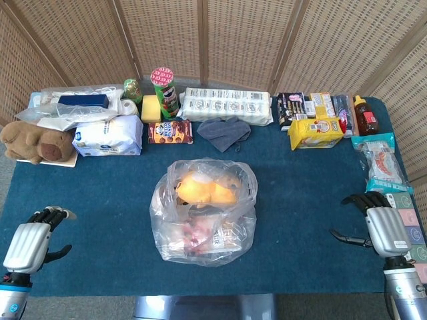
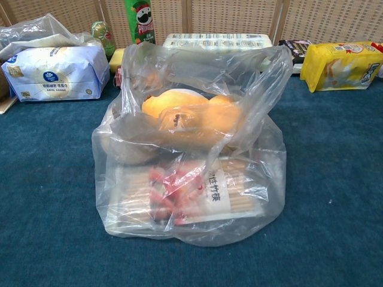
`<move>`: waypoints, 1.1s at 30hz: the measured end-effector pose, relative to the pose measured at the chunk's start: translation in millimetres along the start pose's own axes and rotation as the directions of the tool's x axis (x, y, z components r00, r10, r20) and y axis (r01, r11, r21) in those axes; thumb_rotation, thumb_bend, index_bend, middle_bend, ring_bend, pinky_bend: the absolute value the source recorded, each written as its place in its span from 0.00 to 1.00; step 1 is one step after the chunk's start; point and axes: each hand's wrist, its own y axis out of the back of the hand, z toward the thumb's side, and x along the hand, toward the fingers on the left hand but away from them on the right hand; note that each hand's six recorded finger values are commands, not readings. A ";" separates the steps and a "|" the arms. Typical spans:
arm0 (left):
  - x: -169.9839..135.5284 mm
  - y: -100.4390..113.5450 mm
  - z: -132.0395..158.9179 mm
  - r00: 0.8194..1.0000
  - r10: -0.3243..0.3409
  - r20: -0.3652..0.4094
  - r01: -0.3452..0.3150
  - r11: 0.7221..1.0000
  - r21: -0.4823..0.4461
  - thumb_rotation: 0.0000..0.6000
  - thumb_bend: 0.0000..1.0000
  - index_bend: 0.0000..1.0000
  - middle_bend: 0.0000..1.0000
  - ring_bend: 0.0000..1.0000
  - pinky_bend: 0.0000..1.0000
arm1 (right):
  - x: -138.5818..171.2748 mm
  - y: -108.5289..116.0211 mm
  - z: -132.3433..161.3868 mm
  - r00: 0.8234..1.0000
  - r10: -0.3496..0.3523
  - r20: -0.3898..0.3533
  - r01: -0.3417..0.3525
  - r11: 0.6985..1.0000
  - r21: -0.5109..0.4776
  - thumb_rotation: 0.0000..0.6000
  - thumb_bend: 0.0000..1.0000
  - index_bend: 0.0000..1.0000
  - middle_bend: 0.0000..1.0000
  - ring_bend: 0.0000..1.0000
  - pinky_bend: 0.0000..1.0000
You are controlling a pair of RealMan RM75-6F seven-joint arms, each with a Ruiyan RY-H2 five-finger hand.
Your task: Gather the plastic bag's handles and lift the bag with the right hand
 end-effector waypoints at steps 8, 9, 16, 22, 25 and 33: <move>-1.2 5.1 0.5 1.000 0.010 0.002 -0.010 1.000 0.005 1.00 0.08 0.35 0.35 0.24 0.29 | -3.0 -1.2 4.6 1.000 0.009 -0.023 -0.011 0.999 -0.050 0.58 0.16 0.34 0.34 0.27 0.17; -1.3 5.4 1.2 1.000 0.010 0.004 -0.010 1.000 0.005 1.00 0.08 0.35 0.35 0.24 0.29 | -4.3 -1.8 5.9 0.999 0.014 -0.030 -0.016 0.998 -0.062 0.58 0.16 0.34 0.34 0.27 0.17; -6.0 5.0 2.8 1.000 0.002 0.002 -0.002 1.000 0.002 1.00 0.08 0.35 0.35 0.24 0.29 | -15.4 -9.8 15.5 0.995 0.067 -0.069 -0.077 0.984 -0.158 0.58 0.13 0.30 0.30 0.24 0.17; -8.9 1.2 2.1 1.000 -0.011 -0.005 0.011 1.000 0.000 1.00 0.08 0.35 0.35 0.24 0.29 | -31.9 -22.2 33.3 0.980 0.151 -0.132 -0.182 0.946 -0.269 0.57 0.11 0.25 0.27 0.20 0.15; -9.0 -1.8 1.0 1.000 -0.019 -0.010 0.019 1.000 -0.002 1.00 0.08 0.35 0.35 0.24 0.29 | -44.0 -28.9 46.8 0.965 0.195 -0.174 -0.241 0.922 -0.305 0.53 0.10 0.25 0.26 0.19 0.15; -5.1 -5.2 -0.3 1.000 -0.030 -0.010 0.030 1.000 -0.002 1.00 0.08 0.35 0.35 0.24 0.29 | -70.0 -46.8 83.6 0.929 0.262 -0.259 -0.344 0.871 -0.350 0.52 0.09 0.25 0.25 0.18 0.13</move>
